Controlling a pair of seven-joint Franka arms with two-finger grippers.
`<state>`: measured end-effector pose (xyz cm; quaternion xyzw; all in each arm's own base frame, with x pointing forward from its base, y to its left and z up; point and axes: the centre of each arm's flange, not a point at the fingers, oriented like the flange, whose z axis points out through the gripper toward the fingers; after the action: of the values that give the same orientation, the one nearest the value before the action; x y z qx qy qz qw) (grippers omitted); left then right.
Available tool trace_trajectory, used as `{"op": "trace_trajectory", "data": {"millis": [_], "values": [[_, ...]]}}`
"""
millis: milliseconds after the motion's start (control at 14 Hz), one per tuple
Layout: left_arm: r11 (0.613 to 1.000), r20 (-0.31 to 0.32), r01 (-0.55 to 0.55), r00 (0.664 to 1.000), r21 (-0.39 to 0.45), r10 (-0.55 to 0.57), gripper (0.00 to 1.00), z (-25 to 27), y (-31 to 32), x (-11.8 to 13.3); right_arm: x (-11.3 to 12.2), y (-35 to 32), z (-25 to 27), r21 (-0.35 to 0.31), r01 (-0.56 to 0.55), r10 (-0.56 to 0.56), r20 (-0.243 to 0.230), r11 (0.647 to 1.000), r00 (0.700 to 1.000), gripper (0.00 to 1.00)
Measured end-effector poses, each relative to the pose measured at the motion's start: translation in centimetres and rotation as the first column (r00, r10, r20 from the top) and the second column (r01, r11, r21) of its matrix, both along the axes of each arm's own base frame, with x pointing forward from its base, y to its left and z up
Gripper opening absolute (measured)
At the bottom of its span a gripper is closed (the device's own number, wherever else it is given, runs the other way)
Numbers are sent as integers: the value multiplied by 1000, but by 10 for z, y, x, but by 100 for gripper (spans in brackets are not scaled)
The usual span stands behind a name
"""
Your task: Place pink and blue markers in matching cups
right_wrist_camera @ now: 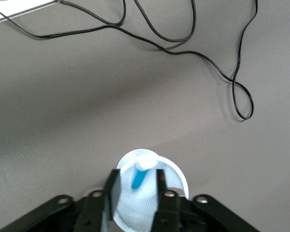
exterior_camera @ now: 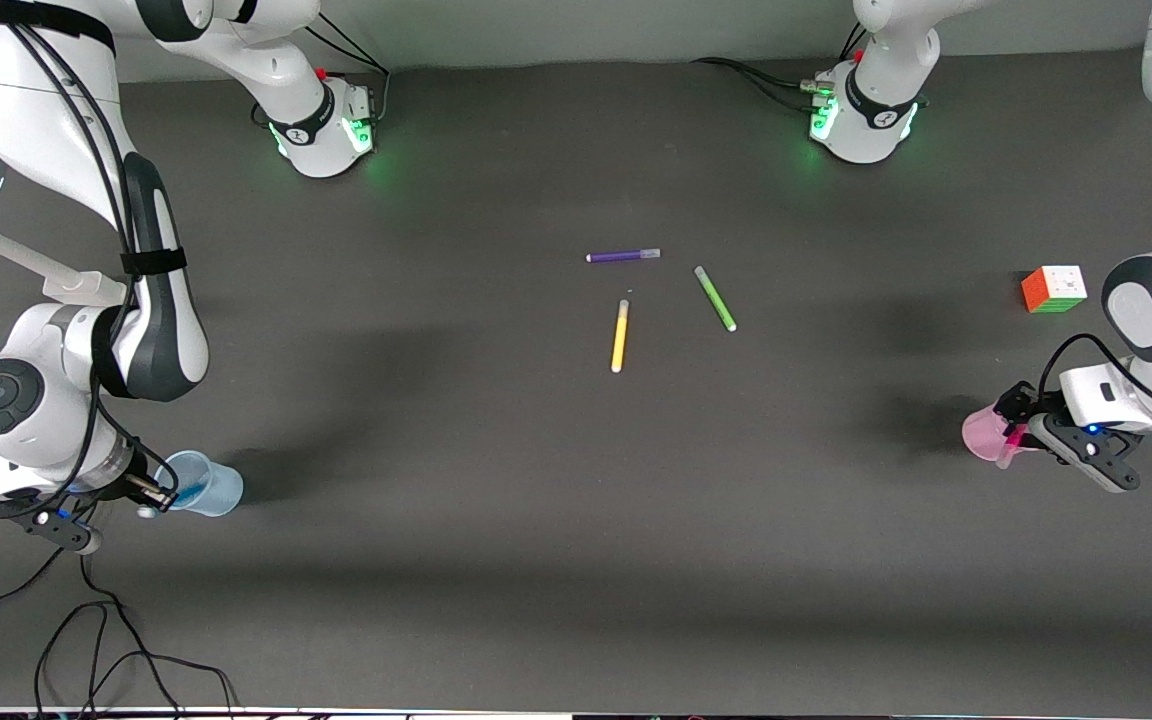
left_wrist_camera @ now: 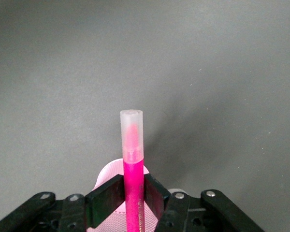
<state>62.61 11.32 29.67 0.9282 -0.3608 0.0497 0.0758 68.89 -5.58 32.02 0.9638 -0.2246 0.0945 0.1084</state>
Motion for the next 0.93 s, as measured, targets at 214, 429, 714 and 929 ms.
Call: {"op": "trace_trajectory", "data": {"millis": [214,429,714,929], "values": [[996,66,43,997,-72,-39,24,-2,2,0,0,0,0,0,0,0,2,1000,1000,73],[992,84,75,994,-97,-67,24,-8,5,-4,0,0,9,2,2,-2,-1,1000,1000,100],[981,135,133,984,-143,-114,24,-15,30,-15,3,11,53,15,7,-6,-77,1000,997,100],[970,176,167,975,-176,-136,24,-18,36,-18,-5,24,108,121,-39,51,-98,992,994,100]]}}
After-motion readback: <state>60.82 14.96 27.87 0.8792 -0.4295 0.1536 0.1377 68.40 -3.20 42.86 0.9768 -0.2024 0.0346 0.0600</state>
